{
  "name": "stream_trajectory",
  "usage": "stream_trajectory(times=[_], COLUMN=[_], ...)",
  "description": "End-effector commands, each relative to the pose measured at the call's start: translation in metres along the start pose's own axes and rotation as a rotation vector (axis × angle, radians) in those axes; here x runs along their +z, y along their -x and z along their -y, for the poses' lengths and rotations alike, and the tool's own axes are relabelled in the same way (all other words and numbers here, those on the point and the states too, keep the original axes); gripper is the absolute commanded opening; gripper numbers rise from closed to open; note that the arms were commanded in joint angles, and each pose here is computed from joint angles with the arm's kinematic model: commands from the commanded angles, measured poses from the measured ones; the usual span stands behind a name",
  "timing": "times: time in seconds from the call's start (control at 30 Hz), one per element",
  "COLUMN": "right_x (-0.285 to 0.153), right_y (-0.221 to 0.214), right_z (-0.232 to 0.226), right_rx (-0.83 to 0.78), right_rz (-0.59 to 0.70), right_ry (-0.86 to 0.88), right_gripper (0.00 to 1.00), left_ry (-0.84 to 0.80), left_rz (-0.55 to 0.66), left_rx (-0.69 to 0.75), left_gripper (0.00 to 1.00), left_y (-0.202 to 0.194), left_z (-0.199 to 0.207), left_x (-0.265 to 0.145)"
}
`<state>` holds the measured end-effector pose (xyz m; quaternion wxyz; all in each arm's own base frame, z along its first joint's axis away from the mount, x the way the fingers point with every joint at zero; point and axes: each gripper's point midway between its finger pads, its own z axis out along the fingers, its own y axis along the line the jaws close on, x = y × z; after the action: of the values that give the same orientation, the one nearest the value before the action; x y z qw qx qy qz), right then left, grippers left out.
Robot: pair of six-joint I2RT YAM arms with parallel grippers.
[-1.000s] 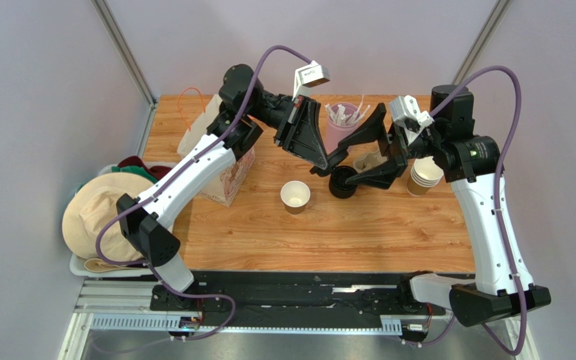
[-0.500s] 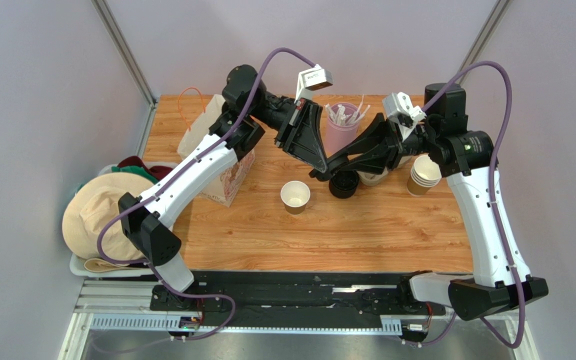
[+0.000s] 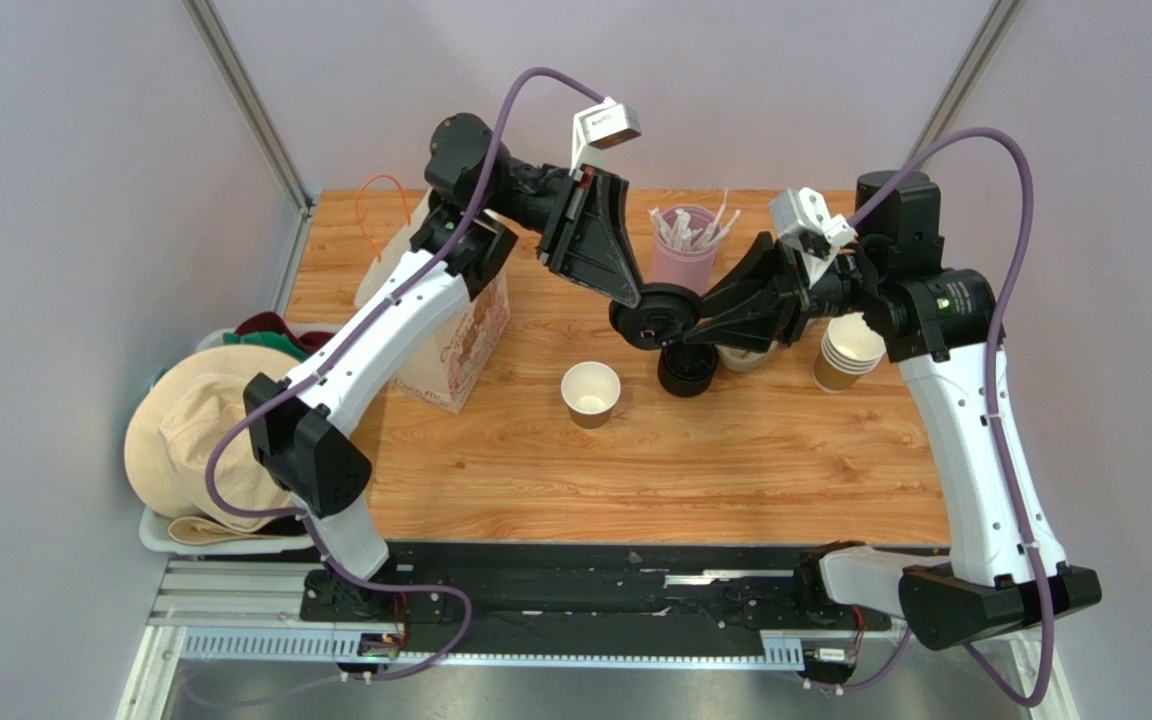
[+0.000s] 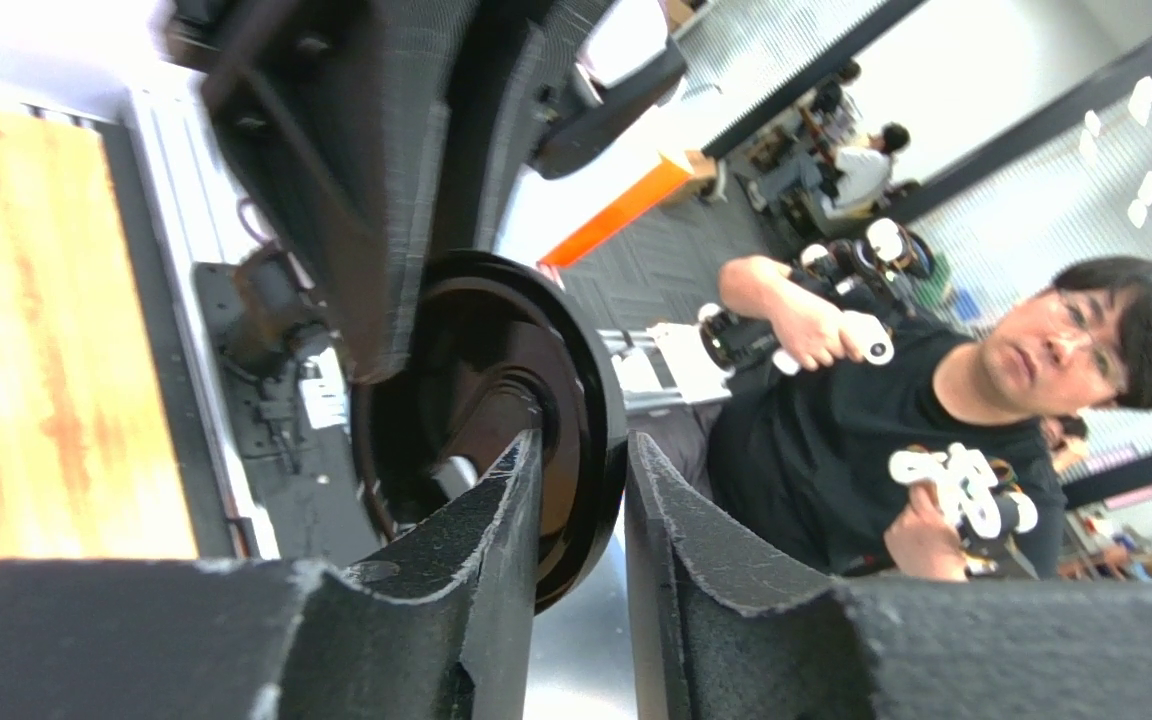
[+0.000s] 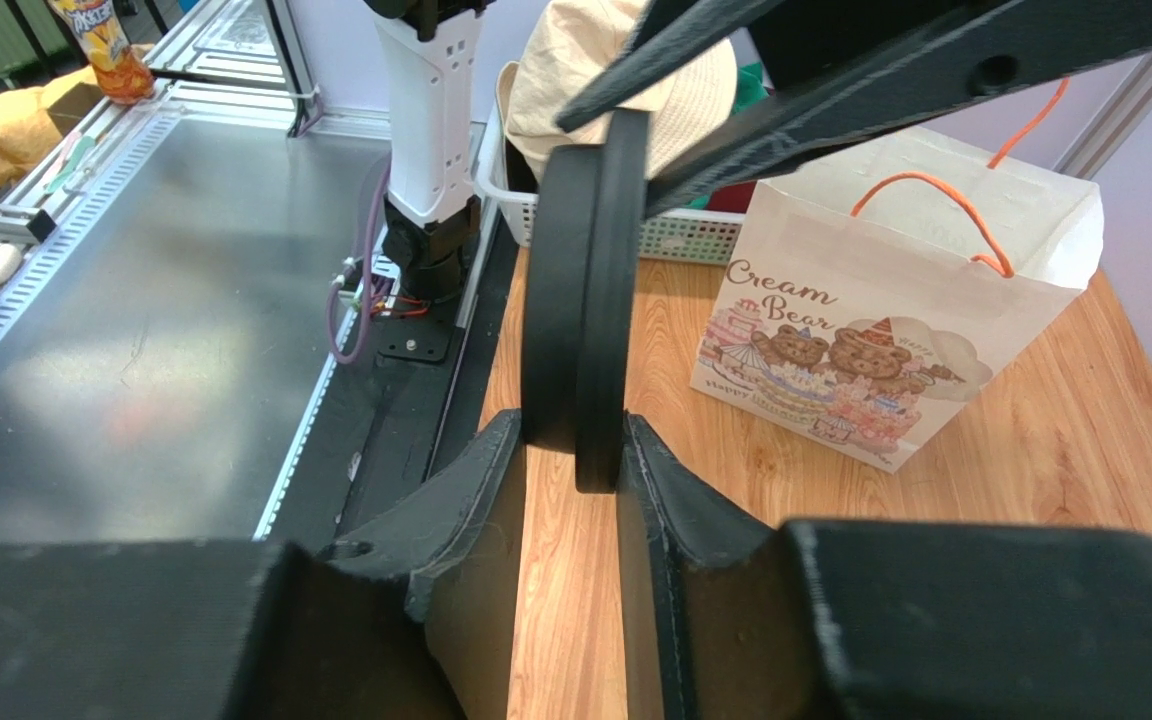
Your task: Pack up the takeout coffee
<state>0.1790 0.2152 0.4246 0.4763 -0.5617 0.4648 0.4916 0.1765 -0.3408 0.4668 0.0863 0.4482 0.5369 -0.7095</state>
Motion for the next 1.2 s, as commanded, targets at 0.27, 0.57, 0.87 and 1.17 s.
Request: stream_trajectory(times=[0.27,0.57,0.87,1.17], right_x=[0.0,0.0,-0.001,-0.001], right_y=[0.029,0.03,0.035,0.038], right_z=[-0.033,-0.03,-0.034,-0.035], right_rx=[-0.006,0.003,0.028,0.038], right_rz=[0.08,0.067,0.072,0.079], right_ry=[0.123,0.102,0.114,0.133], right_gripper=[0.02,0.0,0.0,0.0], left_ry=[-0.009,-0.001,0.068,0.05], left_rz=[-0.193,-0.195,-0.174,-0.177], left_rx=[0.074,0.144,0.292,0.297], left_gripper=[0.38,0.46,0.66,0.96], left_y=[-0.023,-0.018,-0.001,-0.016], left_z=[-0.005,0.009,0.021,-0.001], left_x=[-0.024,-0.025,-0.045,-0.046])
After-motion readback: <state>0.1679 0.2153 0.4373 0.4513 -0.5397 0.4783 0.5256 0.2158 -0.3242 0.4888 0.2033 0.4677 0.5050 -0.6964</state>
